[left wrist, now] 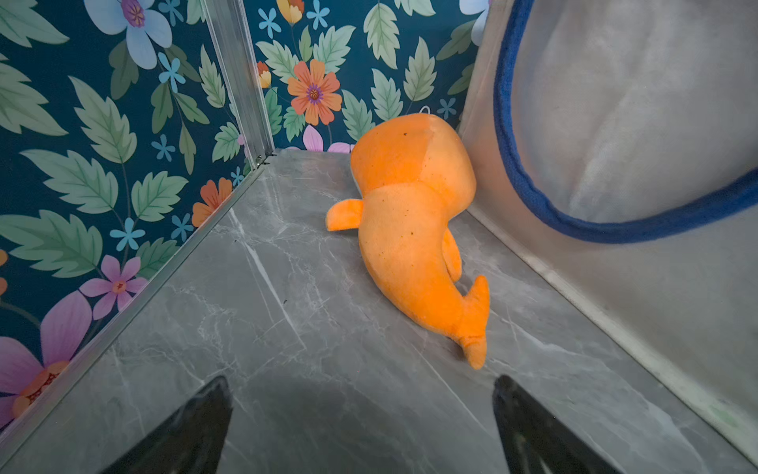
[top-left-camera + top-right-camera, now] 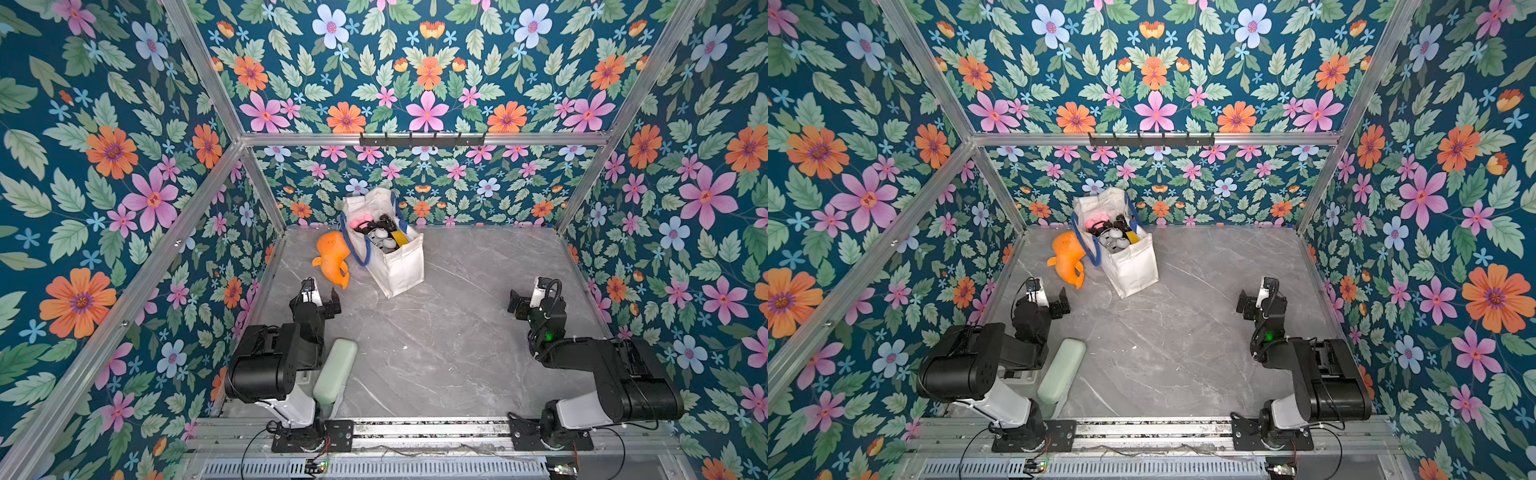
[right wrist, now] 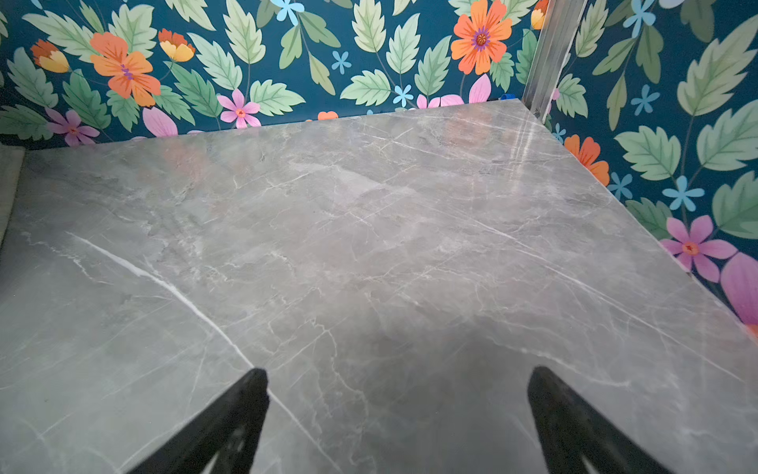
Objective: Take the alarm clock out of the canvas bag
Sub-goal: Move the canvas bag to the center of the board.
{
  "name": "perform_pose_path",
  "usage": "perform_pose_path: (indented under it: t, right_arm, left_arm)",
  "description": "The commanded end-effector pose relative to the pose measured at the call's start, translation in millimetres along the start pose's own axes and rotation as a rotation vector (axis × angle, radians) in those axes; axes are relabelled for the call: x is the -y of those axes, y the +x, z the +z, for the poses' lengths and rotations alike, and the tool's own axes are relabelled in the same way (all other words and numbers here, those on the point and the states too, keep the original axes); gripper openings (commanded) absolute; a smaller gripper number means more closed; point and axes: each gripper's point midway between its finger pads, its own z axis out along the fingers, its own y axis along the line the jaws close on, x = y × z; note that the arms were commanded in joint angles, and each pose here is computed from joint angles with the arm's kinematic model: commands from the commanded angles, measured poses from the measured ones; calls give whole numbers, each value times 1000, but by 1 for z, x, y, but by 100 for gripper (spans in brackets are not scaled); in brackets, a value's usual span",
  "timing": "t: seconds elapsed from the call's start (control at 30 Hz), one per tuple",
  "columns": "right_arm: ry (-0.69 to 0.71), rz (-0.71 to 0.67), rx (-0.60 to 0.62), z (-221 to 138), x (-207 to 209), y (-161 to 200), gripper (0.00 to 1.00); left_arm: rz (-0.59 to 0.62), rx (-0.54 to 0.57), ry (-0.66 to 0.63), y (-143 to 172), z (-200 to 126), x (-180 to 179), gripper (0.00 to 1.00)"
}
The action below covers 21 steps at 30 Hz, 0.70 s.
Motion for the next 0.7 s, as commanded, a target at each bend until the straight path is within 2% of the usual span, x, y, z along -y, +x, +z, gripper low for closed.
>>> perform_pose_path:
  t: [0.0,0.67]
  right_arm:
    - [-4,4,16,0,-1,-4,99]
    - [-5,4,17,0,-1,-5,99]
  left_arm:
    - [-2,33,0,-9,1,0,100]
    - [-3,36,-1,-10,1,0,100]
